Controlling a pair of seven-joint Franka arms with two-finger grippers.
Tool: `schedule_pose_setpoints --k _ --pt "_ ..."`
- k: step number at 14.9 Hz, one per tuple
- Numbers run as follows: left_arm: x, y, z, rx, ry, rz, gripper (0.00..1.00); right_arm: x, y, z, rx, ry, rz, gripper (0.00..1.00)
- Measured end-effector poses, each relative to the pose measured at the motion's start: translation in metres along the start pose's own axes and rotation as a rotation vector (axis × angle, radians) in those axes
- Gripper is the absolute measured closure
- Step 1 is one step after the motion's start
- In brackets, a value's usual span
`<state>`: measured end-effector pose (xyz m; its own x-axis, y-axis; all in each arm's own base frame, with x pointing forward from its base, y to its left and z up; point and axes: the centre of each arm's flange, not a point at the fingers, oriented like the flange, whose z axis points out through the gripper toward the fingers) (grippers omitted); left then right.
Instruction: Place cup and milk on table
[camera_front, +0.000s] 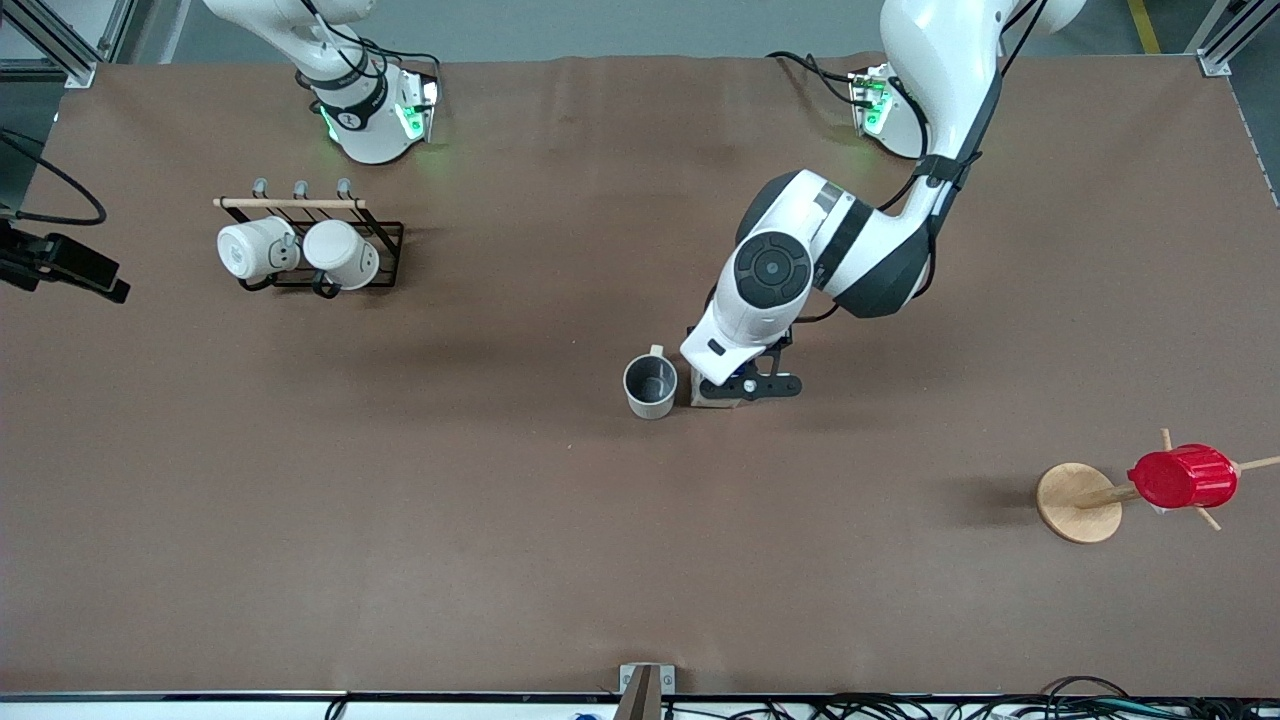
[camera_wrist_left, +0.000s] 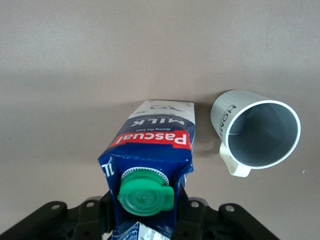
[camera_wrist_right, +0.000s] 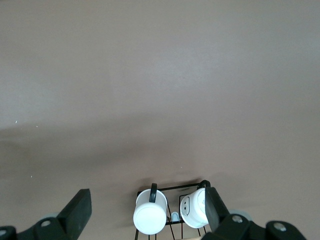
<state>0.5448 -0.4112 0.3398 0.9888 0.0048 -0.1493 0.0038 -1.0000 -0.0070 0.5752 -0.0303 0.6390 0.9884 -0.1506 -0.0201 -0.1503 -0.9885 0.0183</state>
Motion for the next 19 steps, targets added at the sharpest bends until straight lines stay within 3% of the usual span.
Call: schedule_pose_setpoints --k 1,7,13,19 --pt "0.000 0.000 0.000 0.000 0.000 0.001 0.55 0.000 0.000 0.000 0.000 0.000 0.000 0.00" --pt "0.000 0.002 -0.016 -0.016 0.025 0.002 0.01 0.000 0.000 0.000 0.000 -0.001 -0.002 0.00" --pt "0.004 -0.031 -0.092 -0.071 0.109 -0.043 0.00 0.000 0.000 0.001 0.001 -0.001 -0.027 0.00" --pt "0.013 -0.142 -0.170 -0.085 0.162 -0.094 0.00 0.000 0.000 0.001 0.001 -0.002 -0.031 0.00"
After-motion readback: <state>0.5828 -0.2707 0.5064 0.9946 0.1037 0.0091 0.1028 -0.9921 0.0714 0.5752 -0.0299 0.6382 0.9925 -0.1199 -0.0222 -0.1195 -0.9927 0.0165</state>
